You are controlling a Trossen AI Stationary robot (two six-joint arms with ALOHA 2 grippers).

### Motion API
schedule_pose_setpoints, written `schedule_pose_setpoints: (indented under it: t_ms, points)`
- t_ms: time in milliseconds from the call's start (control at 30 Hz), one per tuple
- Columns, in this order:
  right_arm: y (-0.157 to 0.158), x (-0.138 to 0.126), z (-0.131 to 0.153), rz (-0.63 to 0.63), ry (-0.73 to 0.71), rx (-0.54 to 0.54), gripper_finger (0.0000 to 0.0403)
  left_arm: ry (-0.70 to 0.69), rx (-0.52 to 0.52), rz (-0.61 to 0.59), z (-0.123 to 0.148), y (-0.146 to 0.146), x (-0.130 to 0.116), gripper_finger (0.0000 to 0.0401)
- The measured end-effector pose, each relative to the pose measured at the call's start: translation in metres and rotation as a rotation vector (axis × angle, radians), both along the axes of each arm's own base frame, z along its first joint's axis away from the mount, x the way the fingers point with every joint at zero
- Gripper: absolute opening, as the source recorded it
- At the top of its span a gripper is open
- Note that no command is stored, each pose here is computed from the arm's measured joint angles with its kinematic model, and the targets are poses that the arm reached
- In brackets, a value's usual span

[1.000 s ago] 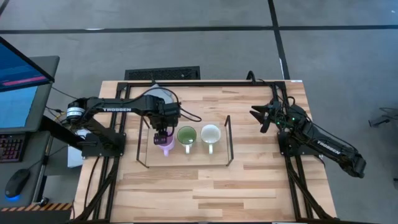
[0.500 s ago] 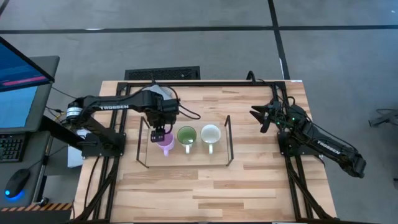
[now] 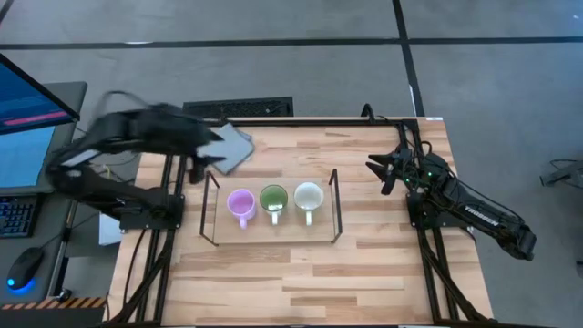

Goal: Stack small to large cups/mugs on shelf
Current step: Return to Home Position

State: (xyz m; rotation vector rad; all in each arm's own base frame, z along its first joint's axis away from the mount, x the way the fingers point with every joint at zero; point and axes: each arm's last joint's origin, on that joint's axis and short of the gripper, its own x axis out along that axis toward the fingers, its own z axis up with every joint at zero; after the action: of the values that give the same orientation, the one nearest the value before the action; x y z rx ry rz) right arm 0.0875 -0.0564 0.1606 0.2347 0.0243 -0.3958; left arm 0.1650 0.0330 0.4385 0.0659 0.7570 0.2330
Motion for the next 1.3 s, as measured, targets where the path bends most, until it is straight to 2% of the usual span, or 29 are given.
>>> schedule_pose_setpoints:
  t_ms: [100,233,333,433,533,667,833,933,1100,1300]
  points:
    - [0.0,0.0,0.0,0.001,0.017,-0.041,0.0178,-0.199,0.103,-0.045,0.016,-0.006,-0.034,0.0242]
    - [-0.001,0.0,0.0,-0.019,0.024,-0.054,0.0178,-0.386,0.233,-0.027,0.018,-0.01,-0.065,0.0242]
    - [-0.001,0.0,0.0,-0.02,0.032,-0.067,0.0178,-0.423,0.313,0.05,0.004,-0.01,-0.079,0.0242]
    - [-0.001,0.0,0.0,-0.02,0.036,-0.077,0.0178,-0.425,0.355,0.158,-0.023,-0.008,-0.083,0.0242]
    - [-0.001,0.0,0.0,-0.02,0.036,-0.077,0.0178,-0.419,0.362,0.21,-0.057,-0.006,-0.082,0.0242]
    - [-0.001,0.0,0.0,-0.02,0.036,-0.078,0.0178,-0.423,0.367,0.22,-0.098,-0.006,-0.084,0.0242]
    - [-0.001,0.0,0.0,-0.019,0.041,-0.088,0.0178,-0.477,0.38,0.327,-0.131,-0.006,-0.099,0.0242]
    - [-0.001,0.0,0.0,-0.016,0.057,-0.124,0.0178,-0.535,0.348,0.362,-0.144,-0.008,-0.11,0.0242]
    - [-0.001,0.0,0.0,-0.015,0.063,-0.14,0.0178,-0.687,0.271,0.478,-0.148,-0.01,-0.13,0.0242]
    - [-0.001,0.0,0.0,-0.016,0.062,-0.138,0.0178,-0.708,0.301,0.466,-0.174,-0.008,-0.12,0.0242]
